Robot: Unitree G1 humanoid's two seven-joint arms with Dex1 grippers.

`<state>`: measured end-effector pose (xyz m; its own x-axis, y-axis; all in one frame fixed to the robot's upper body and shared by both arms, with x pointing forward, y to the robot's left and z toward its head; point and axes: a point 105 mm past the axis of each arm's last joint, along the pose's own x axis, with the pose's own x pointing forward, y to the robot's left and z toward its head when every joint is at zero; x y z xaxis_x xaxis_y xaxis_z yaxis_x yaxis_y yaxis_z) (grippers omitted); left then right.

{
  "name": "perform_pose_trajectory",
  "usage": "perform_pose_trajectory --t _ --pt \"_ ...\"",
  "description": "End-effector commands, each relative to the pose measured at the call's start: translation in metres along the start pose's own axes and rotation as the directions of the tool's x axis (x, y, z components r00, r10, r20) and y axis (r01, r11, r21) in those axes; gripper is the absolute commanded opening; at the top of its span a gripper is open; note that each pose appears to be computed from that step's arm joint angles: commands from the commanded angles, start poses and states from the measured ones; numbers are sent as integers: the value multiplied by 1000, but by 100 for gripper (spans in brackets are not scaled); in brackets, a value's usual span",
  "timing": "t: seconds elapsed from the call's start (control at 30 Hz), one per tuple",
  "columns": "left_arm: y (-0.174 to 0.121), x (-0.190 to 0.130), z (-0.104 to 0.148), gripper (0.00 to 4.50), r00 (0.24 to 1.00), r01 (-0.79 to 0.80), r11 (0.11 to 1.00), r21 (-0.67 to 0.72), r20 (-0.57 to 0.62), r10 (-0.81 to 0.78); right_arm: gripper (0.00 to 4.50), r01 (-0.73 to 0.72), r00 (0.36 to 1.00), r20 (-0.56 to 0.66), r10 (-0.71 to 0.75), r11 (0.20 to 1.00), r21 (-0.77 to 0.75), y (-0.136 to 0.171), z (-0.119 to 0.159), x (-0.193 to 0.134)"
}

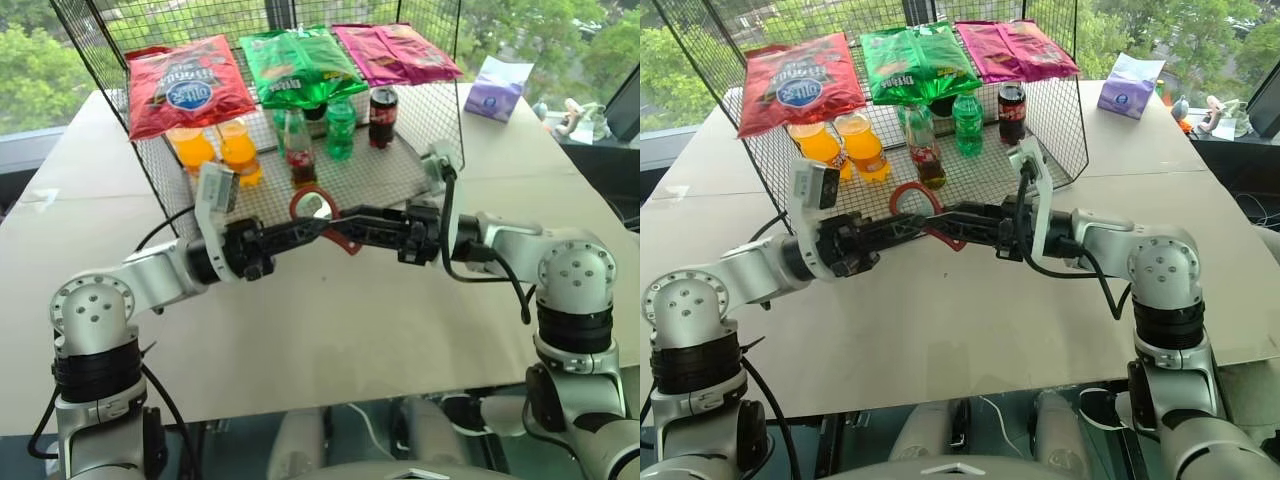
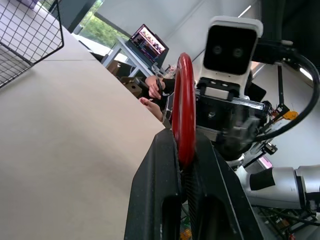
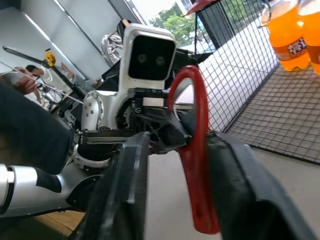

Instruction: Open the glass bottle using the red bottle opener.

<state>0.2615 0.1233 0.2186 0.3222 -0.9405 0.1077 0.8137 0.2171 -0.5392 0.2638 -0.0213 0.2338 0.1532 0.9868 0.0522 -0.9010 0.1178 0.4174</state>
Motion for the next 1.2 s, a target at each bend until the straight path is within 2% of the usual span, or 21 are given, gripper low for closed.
perform_pose_trajectory --t 0.03,0.47,0.9,1.0,1.07,1.2 --pt "-11 3 5 0 999 42 998 49 11 -43 183 -65 997 -46 63 998 -26 16 -1 3" --pt "-18 4 4 0 997 77 992 100 5 -78 183 -60 994 -89 63 998 35 11 -14 1" --pt "-20 4 -4 0 996 92 987 132 -25 -89 183 -75 993 -80 81 995 70 12 -16 0" --pt "-21 4 -3 0 995 95 986 138 -24 -92 112 -79 992 -90 85 994 73 12 -18 0" --pt "-20 3 -3 0 996 94 986 140 -22 -92 16 -77 992 -98 84 994 74 12 -20 0" --pt "-21 3 -3 0 995 96 985 144 -19 -94 7 -75 990 -113 83 994 76 12 -24 -1"
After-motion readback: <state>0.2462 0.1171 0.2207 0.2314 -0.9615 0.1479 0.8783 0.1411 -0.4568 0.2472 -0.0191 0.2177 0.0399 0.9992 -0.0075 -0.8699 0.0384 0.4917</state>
